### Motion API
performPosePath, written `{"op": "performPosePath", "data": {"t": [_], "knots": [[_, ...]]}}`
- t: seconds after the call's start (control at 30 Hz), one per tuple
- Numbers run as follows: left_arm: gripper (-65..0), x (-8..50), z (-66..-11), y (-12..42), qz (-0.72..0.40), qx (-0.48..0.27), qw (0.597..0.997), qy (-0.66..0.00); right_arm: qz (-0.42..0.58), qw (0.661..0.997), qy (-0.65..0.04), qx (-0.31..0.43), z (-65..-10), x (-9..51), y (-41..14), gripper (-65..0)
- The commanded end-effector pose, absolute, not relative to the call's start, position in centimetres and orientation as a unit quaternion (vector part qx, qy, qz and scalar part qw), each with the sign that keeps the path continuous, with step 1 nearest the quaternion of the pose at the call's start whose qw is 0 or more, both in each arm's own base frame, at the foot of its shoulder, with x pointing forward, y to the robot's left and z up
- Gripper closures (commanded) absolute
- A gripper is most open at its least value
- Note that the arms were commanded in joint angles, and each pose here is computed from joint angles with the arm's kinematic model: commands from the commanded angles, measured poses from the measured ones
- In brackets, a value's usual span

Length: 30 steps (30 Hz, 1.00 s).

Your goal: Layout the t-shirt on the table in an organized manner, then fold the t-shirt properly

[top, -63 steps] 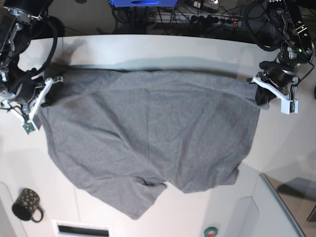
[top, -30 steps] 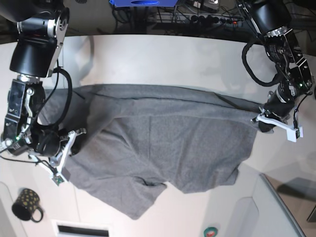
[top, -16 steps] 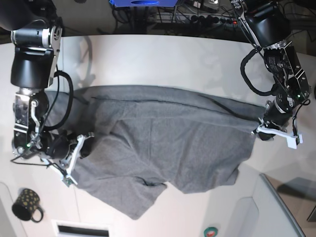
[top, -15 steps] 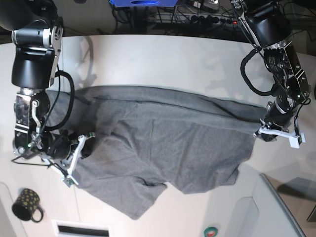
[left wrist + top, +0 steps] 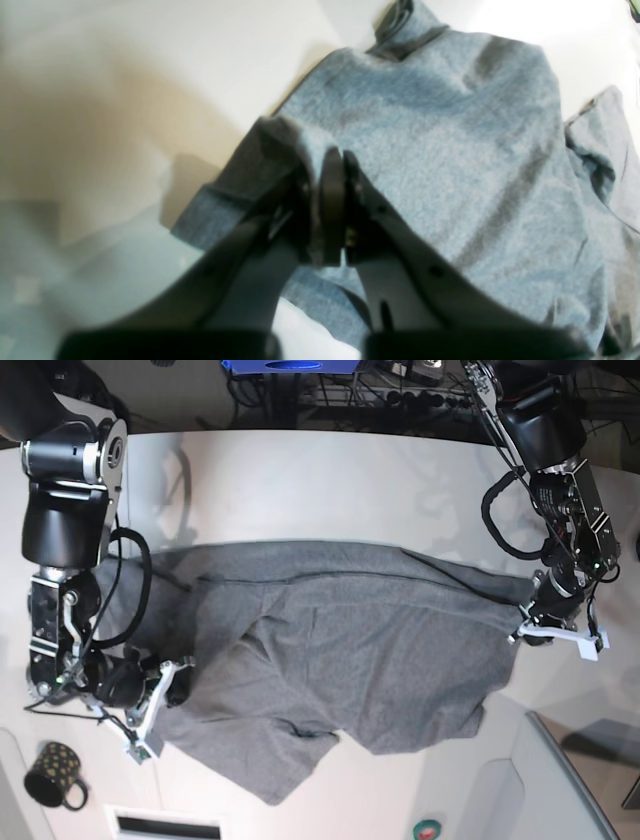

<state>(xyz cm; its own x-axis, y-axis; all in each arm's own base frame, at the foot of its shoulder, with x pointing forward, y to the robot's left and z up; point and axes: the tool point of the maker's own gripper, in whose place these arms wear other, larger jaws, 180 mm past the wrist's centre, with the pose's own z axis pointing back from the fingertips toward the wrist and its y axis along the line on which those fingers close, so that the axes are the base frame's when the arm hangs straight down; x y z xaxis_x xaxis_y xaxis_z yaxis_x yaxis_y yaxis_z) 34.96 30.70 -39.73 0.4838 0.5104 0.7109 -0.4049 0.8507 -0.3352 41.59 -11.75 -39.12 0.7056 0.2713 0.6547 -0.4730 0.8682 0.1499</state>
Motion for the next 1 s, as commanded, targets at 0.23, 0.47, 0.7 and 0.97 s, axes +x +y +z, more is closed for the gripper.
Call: {"op": "performPosePath", "data": {"t": [0.23, 0.47, 0.7, 0.97], "knots": [[0.0, 37.7, -38.5, 31.3, 0.277, -0.073, 0.841, -0.458, 0.192, 0.899, -0.355, 0.173, -38.0, 43.5, -11.4, -0.2], [0.0, 37.5, -40.2, 31.4, 0.292, -0.073, 0.84, -0.452, 0.19, 0.896, -0.361, 0.173, -37.8, 43.7, -11.4, -5.7], [-40.5, 38.0, -38.3, 31.8, 0.283, -0.067, 0.83, -0.475, 0.166, 0.899, -0.369, 0.166, -37.9, 42.9, -13.2, -40.7], [-65.0, 35.3, -36.4, 32.9, 0.254, -0.033, 0.83, -0.496, 0.16, 0.893, -0.409, 0.099, -35.8, 37.4, -16.3, -42.9]]}}
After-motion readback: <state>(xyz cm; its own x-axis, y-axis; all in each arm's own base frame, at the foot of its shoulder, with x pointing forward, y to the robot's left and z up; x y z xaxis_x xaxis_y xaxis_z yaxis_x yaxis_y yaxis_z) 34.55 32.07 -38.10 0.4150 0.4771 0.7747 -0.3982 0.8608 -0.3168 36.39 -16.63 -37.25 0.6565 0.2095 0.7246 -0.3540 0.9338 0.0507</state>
